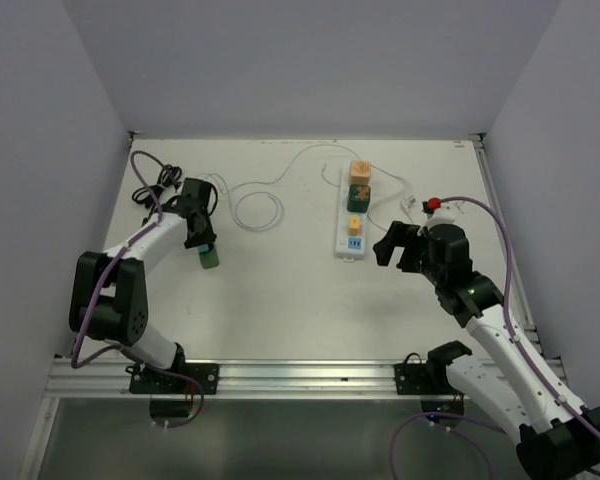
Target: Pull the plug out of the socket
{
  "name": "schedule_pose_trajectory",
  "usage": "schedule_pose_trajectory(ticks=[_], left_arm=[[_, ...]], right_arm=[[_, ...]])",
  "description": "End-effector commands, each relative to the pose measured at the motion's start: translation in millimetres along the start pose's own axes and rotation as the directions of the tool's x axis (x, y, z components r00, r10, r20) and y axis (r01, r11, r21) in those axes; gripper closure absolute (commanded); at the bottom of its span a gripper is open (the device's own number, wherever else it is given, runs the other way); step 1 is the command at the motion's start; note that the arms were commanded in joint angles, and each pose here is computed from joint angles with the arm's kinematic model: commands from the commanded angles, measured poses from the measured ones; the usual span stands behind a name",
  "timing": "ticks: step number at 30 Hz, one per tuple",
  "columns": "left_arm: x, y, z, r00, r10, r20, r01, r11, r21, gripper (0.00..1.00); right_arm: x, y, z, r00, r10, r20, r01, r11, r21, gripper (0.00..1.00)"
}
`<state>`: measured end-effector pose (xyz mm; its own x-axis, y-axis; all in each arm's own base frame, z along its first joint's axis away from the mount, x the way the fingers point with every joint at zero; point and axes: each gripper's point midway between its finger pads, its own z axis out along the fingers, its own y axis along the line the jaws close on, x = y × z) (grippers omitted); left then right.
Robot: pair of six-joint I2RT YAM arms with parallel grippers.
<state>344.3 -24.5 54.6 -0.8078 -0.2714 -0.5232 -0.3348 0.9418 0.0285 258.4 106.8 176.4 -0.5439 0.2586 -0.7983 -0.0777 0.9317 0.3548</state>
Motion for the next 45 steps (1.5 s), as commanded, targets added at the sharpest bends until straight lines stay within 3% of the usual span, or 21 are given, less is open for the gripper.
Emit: schedule_pose_trajectory(ticks=[1,9,15,22,24,26,28,34,41,45], left_arm=[[18.3,-13.3,-28.5,0.997,-0.074,0.019,0.074,0.997,0.02,1.0],[90.0,-73.0,-73.6,0.993,-0.116,-0.032,0.12,0.973,0.199,0.99],[109.0,-124.9,-109.1,0.993,-0.114,-0.042,0.122,0.94,0.318,0.96],[140.3,-160.0,-105.3,0.997,-0.007,-0.074,0.028,0.957,0.289,0.75],[145.0,-166.6,-104.6,0.996,0.009,-0.083,0.016,0.957,0.29,0.62],[146.7,-170.8,-102.5,0.996,0.018,-0.086,0.007,0.96,0.28,0.4],[146.0,-170.2,-103.5,0.997,0.021,-0.079,0.002,0.962,0.272,0.26],[126.2,-169.5,-123.5,1.0,0.02,-0.01,-0.016,0.953,0.303,0.03],[89.4,-133.1,-151.0,0.99,0.054,0.128,-0.081,0.972,0.221,0.0],[64.0,-118.1,-165.0,0.978,0.095,0.186,-0.138,0.963,0.232,0.01]], right_arm=[[-8.2,7.4,0.5,1.0,-0.012,0.021,0.012,0.999,-0.03,0.01],[-6.7,6.9,2.4,1.0,-0.017,0.012,0.017,0.999,-0.028,0.01],[-6.4,6.2,3.1,1.0,-0.019,0.01,0.019,1.0,-0.023,0.01],[-4.0,6.6,3.9,1.0,-0.019,-0.001,0.019,0.999,-0.027,0.01],[-3.8,6.2,4.2,1.0,-0.019,-0.001,0.019,1.0,-0.025,0.01],[-3.2,5.3,5.1,1.0,-0.021,-0.004,0.021,1.0,-0.02,0.01],[-2.7,5.6,5.7,1.0,-0.023,-0.007,0.023,0.999,-0.022,0.01],[-3.2,4.4,7.7,1.0,-0.027,-0.01,0.027,1.0,-0.014,0.01],[1.5,9.1,9.0,0.998,-0.055,-0.036,0.053,0.998,-0.046,0.01],[7.3,30.8,8.1,0.994,-0.09,-0.062,0.077,0.981,-0.179,0.01]])
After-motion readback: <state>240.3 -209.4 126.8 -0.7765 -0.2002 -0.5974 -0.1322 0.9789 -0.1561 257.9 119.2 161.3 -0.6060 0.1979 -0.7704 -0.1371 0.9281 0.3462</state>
